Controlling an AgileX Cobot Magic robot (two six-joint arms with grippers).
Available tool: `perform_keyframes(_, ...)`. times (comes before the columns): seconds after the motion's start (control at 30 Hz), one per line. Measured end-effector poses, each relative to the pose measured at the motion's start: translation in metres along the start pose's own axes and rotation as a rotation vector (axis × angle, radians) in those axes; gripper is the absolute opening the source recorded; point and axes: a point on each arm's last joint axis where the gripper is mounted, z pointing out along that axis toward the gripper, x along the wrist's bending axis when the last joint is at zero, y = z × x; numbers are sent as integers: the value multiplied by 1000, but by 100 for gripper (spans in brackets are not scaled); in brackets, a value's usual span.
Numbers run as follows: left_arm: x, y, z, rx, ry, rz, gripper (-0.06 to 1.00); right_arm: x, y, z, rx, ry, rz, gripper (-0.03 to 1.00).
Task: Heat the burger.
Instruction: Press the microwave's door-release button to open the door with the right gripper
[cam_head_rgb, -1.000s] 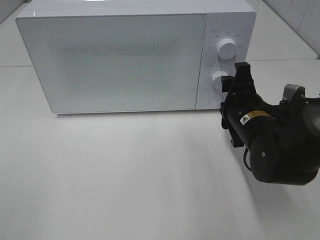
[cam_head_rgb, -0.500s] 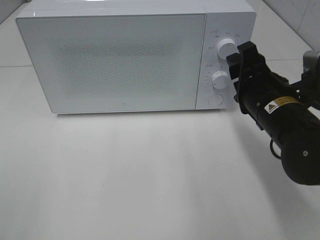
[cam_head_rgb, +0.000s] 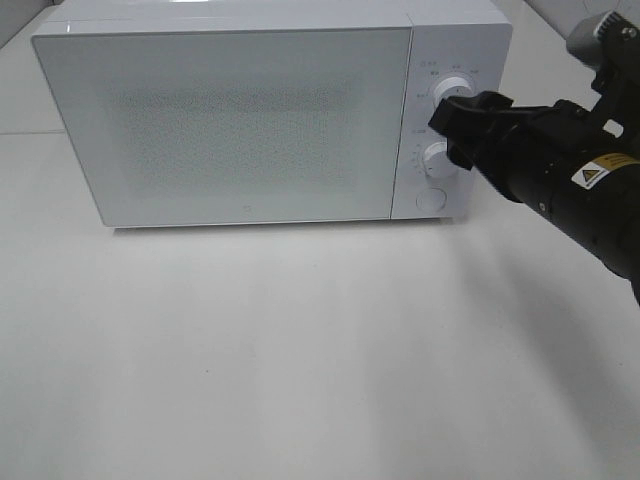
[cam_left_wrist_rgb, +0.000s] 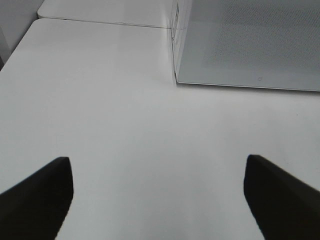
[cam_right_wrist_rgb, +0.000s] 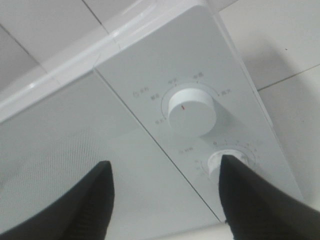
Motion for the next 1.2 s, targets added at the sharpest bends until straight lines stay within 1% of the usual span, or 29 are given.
perform_keyframes(0.03,0,0,0,0,0,0,84,0,-1,-1,28,0,-31,59)
perform_keyframes(0.07,0,0,0,0,0,0,84,0,-1,-1,28,0,-31,59)
perform_keyframes(0.13,0,0,0,0,0,0,84,-1,-2,-6,134,-4,-140,61)
perform_keyframes(0.17,0,0,0,0,0,0,84,-1,-2,-6,134,-4,-140,61)
perform_keyframes(0.2,0,0,0,0,0,0,84,-3,-2,-7,156,-8,-155,63)
perform_keyframes(0.23,0,0,0,0,0,0,84,-7,-1,-10,212,-17,-190,66)
perform_keyframes(0.27,0,0,0,0,0,0,84,-7,-1,-10,212,-17,-190,66)
perform_keyframes(0.3,0,0,0,0,0,0,84,-8,-1,-11,239,-17,-206,69)
perform_keyframes(0.33,0,0,0,0,0,0,84,-11,0,-14,287,-12,-251,73)
perform_keyframes(0.37,0,0,0,0,0,0,84,-11,0,-14,287,-12,-251,73)
perform_keyframes(0.4,0,0,0,0,0,0,84,-12,0,-16,320,-7,-273,75)
perform_keyframes(0.43,0,0,0,0,0,0,84,-13,0,-20,385,3,-303,77)
perform_keyframes(0.47,0,0,0,0,0,0,84,-13,0,-20,385,3,-303,77)
perform_keyframes(0.5,0,0,0,0,0,0,84,-13,1,-21,418,7,-316,77)
perform_keyframes(0.53,0,0,0,0,0,0,84,-14,2,-23,489,11,-325,77)
perform_keyframes(0.63,0,0,0,0,0,0,84,-14,5,-24,509,11,-325,77)
perform_keyframes(0.7,0,0,0,0,0,0,84,-15,15,-29,604,20,-343,76)
perform_keyframes(0.73,0,0,0,0,0,0,84,-15,15,-29,604,20,-343,76)
perform_keyframes(0.8,0,0,0,0,0,0,84,-13,24,-34,660,37,-390,76)
perform_keyframes(0.93,0,0,0,0,0,0,84,-10,35,-40,695,38,-427,76)
perform_keyframes(1.0,0,0,0,0,0,0,84,-11,44,-48,712,10,-456,76)
perform_keyframes(1.03,0,0,0,0,0,0,84,-11,44,-48,712,10,-456,76)
perform_keyframes(1.1,0,0,0,0,0,0,84,-15,50,-61,743,-36,-489,76)
perform_keyframes(1.13,0,0,0,0,0,0,84,-15,50,-61,743,-36,-489,76)
perform_keyframes(1.2,0,0,0,0,0,0,84,-19,56,-75,767,-84,-520,76)
